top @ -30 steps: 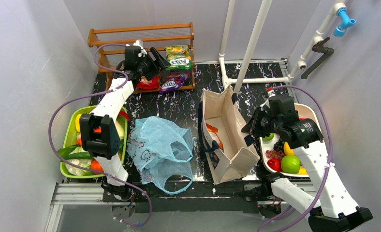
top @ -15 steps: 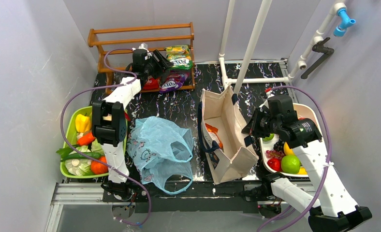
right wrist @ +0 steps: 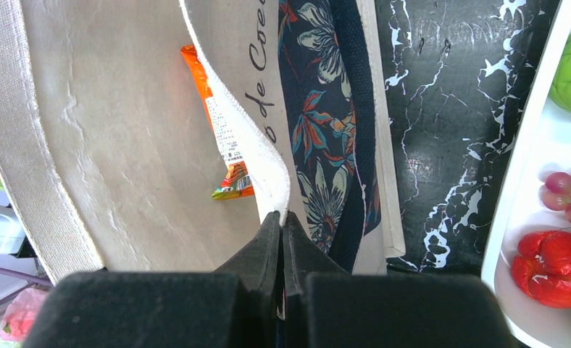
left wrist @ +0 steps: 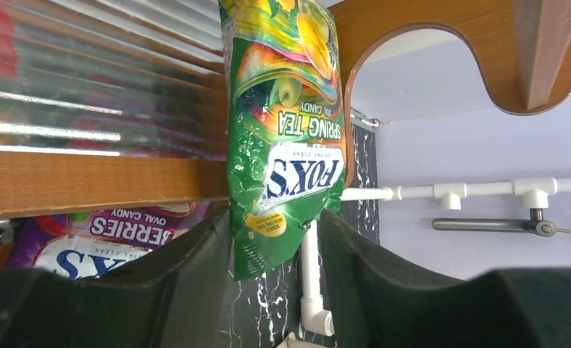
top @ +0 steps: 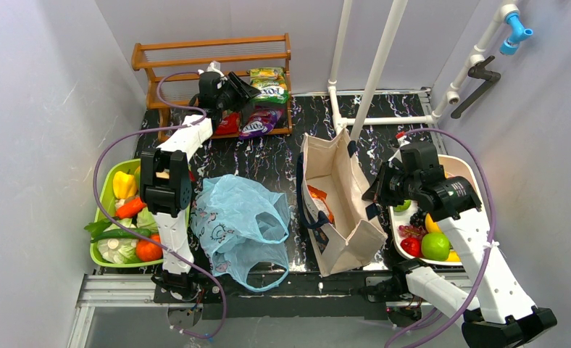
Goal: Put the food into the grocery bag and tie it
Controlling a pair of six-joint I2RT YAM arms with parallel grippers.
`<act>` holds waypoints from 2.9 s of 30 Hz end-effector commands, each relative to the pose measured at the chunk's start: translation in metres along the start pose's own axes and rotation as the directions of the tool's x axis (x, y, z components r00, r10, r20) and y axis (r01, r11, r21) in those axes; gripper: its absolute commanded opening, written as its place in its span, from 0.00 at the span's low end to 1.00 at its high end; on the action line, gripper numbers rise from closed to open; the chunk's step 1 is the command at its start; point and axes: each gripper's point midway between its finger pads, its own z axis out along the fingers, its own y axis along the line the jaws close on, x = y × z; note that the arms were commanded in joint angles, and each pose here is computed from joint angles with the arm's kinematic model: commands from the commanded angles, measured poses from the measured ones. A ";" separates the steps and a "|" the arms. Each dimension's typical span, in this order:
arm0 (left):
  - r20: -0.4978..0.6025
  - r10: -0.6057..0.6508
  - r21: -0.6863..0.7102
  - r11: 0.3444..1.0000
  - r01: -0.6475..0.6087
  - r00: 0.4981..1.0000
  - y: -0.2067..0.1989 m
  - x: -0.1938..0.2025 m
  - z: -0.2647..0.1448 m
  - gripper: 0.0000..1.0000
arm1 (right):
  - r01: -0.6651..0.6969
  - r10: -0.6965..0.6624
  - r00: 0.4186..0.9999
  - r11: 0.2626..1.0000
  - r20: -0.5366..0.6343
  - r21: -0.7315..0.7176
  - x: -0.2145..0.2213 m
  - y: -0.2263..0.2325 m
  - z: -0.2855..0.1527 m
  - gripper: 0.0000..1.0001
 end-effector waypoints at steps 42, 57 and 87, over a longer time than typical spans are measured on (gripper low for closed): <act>0.025 -0.027 0.315 0.949 0.018 0.999 -0.123 -0.020 -0.069 0.00 | 0.016 -0.015 1.000 0.997 -0.004 0.070 -0.004 -0.006 -0.018 0.01; 0.091 0.025 0.453 0.889 -0.064 0.995 -0.223 -0.003 -0.215 0.00 | -0.005 0.003 1.000 0.995 0.018 0.100 -0.008 -0.011 -0.019 0.01; -0.143 0.355 0.656 0.733 -0.180 0.924 -0.299 0.181 -0.296 0.00 | -0.012 0.012 1.000 0.993 0.003 0.116 -0.005 -0.014 -0.017 0.01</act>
